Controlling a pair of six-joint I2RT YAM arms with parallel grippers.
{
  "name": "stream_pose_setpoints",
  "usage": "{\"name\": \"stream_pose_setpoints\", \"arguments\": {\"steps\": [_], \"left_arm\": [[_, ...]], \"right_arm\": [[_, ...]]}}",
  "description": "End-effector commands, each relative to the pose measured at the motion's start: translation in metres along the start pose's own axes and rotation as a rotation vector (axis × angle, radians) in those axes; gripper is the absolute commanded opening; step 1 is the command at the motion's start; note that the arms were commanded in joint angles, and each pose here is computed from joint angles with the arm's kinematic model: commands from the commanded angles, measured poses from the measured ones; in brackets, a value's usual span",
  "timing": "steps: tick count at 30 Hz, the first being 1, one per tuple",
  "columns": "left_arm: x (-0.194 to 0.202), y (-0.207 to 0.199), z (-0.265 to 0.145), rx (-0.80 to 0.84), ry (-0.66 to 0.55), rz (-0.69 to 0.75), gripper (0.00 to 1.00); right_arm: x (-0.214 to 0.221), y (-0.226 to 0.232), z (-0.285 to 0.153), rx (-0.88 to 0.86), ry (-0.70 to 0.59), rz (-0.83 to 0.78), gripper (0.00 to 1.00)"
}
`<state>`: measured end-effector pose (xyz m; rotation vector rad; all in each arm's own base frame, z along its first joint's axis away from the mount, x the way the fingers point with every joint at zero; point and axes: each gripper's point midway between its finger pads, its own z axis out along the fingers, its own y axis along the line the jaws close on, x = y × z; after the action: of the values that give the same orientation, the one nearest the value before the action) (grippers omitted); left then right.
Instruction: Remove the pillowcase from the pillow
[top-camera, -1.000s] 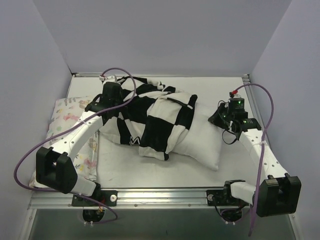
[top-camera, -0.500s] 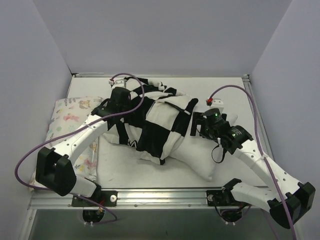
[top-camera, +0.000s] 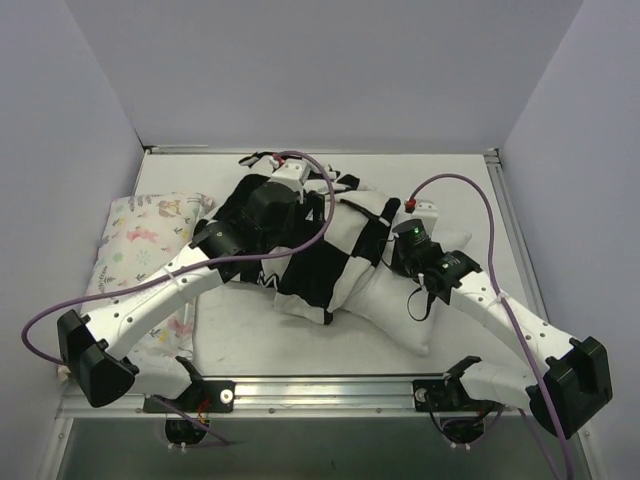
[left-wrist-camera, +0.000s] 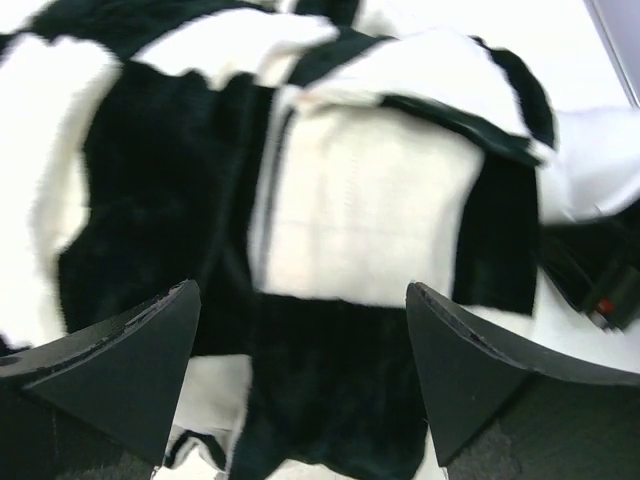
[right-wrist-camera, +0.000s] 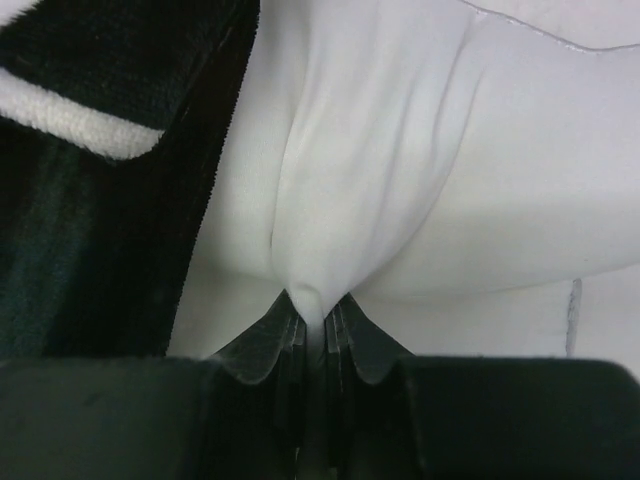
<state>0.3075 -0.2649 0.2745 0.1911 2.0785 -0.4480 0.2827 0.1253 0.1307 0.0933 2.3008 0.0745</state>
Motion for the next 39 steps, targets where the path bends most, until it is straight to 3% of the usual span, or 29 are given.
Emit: {"name": "stream_pose_setpoints", "arguments": {"steps": [1, 3, 8, 11, 12, 13, 14, 16, 19, 20, 25, 29, 33, 34, 35, 37, 38, 39], "left_arm": [[0.015, -0.024, -0.001, 0.063, 0.039, 0.077, 0.92], [0.035, -0.037, 0.006, 0.091, 0.084, 0.11, 0.97], [0.074, -0.055, 0.039, 0.092, 0.161, 0.163, 0.96], [0.079, -0.038, 0.058, -0.031, 0.185, 0.192, 0.75], [0.078, -0.029, 0.06, -0.084, 0.184, 0.206, 0.63], [0.074, -0.004, 0.061, -0.206, 0.169, 0.218, 0.35], [0.068, 0.01, 0.06, -0.267, 0.155, 0.214, 0.18], [0.05, 0.054, 0.058, -0.402, 0.133, 0.15, 0.0], [0.032, 0.109, 0.041, -0.516, 0.081, -0.005, 0.0], [0.025, 0.145, 0.035, -0.58, 0.062, -0.082, 0.0], [0.022, 0.215, 0.004, -0.666, -0.038, -0.322, 0.0], [0.037, 0.213, 0.023, -0.561, 0.013, -0.377, 0.0], [0.061, 0.183, 0.055, -0.416, 0.093, -0.379, 0.0], [0.072, 0.171, 0.065, -0.371, 0.133, -0.367, 0.0], [0.078, 0.167, 0.069, -0.361, 0.151, -0.36, 0.0], [0.089, 0.16, 0.078, -0.357, 0.185, -0.341, 0.0], [0.094, 0.153, 0.08, -0.344, 0.197, -0.331, 0.0], [0.097, 0.15, 0.082, -0.338, 0.202, -0.326, 0.0]], "right_arm": [[0.012, -0.015, -0.002, 0.049, 0.061, -0.019, 0.0], [0.006, -0.013, -0.005, 0.036, 0.045, -0.006, 0.0], [-0.003, -0.01, -0.012, 0.012, 0.022, 0.005, 0.0], [-0.01, -0.017, -0.017, 0.033, 0.007, 0.001, 0.0], [-0.014, -0.022, -0.02, 0.041, -0.002, 0.006, 0.0], [-0.015, -0.026, -0.023, 0.049, -0.002, 0.007, 0.0], [-0.021, -0.036, -0.025, 0.064, -0.015, 0.035, 0.0], [-0.026, -0.044, -0.029, 0.058, -0.016, 0.064, 0.0], [-0.036, -0.068, -0.034, 0.099, -0.036, 0.113, 0.0], [-0.039, -0.071, -0.036, 0.093, -0.032, 0.126, 0.0], [-0.052, -0.103, -0.038, 0.119, -0.037, 0.254, 0.0], [-0.064, -0.106, -0.036, 0.096, -0.033, 0.298, 0.0], [-0.073, -0.085, -0.032, 0.011, -0.013, 0.272, 0.0], [-0.079, -0.085, -0.034, 0.015, -0.025, 0.252, 0.07], [-0.081, -0.082, -0.036, 0.016, -0.032, 0.232, 0.29], [-0.092, -0.081, -0.047, 0.056, -0.086, 0.188, 0.58], [-0.096, -0.08, -0.054, 0.064, -0.112, 0.166, 0.78], [-0.098, -0.07, -0.058, 0.049, -0.12, 0.13, 0.84]]}}
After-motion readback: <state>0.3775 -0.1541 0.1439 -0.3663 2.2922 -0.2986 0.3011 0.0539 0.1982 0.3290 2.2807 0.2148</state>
